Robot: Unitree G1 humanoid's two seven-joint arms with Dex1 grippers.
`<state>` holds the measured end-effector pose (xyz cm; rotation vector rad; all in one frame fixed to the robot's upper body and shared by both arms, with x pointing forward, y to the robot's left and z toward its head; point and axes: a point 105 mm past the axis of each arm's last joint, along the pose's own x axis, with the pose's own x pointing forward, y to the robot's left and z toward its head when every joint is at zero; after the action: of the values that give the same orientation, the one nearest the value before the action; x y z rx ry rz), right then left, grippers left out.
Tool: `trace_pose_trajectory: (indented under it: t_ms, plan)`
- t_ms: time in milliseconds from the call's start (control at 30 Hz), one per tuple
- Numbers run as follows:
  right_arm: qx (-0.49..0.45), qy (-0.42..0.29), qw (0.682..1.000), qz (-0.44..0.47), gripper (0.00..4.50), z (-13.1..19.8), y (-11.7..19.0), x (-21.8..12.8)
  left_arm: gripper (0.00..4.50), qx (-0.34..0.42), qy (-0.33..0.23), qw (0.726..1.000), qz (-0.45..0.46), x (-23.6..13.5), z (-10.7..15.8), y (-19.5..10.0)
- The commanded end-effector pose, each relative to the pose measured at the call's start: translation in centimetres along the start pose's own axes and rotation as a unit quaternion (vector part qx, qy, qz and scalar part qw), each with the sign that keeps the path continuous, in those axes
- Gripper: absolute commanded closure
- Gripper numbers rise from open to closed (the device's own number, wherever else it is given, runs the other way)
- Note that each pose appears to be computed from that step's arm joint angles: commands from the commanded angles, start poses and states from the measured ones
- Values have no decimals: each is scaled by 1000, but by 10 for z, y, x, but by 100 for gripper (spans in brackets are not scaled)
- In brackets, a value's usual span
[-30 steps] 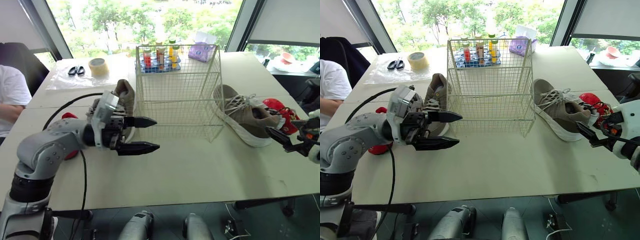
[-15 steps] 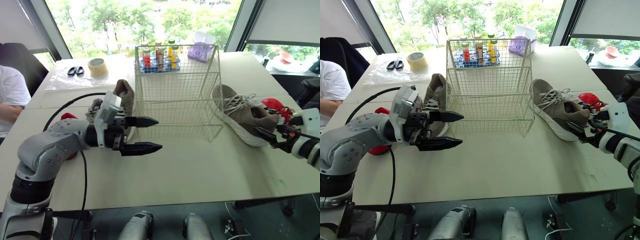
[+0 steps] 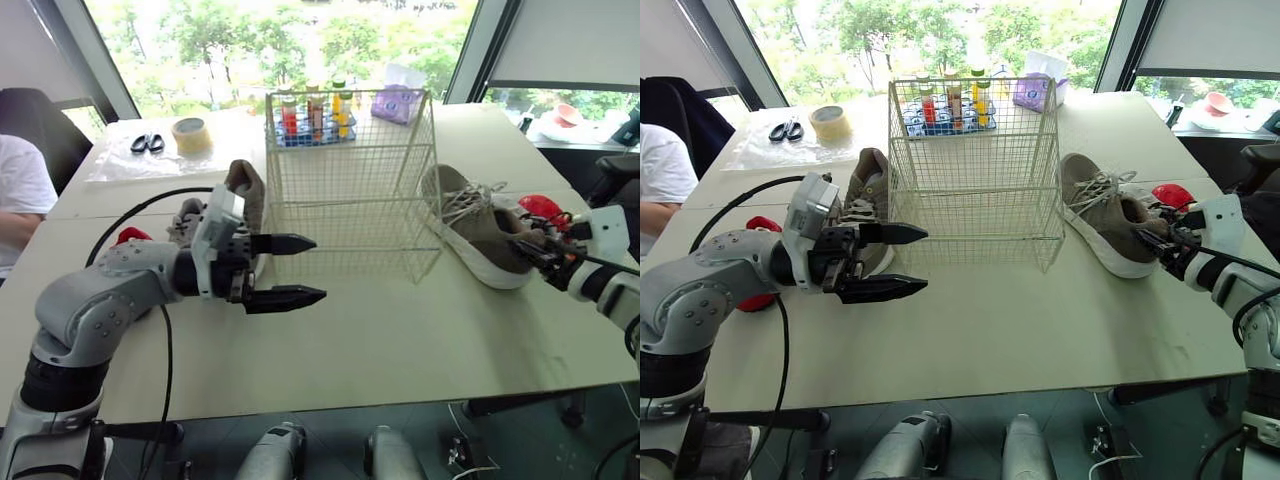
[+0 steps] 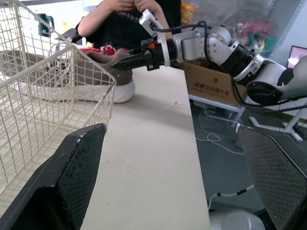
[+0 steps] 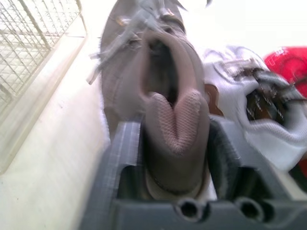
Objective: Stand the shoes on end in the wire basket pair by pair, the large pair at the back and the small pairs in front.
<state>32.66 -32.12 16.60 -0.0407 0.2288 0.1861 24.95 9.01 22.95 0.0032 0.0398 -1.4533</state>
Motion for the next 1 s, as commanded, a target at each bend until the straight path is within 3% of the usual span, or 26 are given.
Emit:
trace_pose_trajectory:
  t_ms: [33,333,467,700,867,1000]
  plan:
    - [-2,-18,1000,9,431,9,9,-1,0,27,-7,1000,-2,1,8,-2]
    - [-32,-92,995,1,434,60,28,-18,0,26,-20,999,11,-3,15,9]
    - [-66,-169,983,-13,434,113,41,-41,0,8,-39,999,30,-9,28,26]
    - [-101,-245,964,-28,434,166,50,-69,0,10,-67,997,38,-19,51,44]
    - [-159,-310,934,74,434,205,97,-90,0,-8,-91,995,49,-30,72,64]
    - [-255,-321,898,159,434,216,139,-98,0,-26,-100,993,56,-39,88,80]
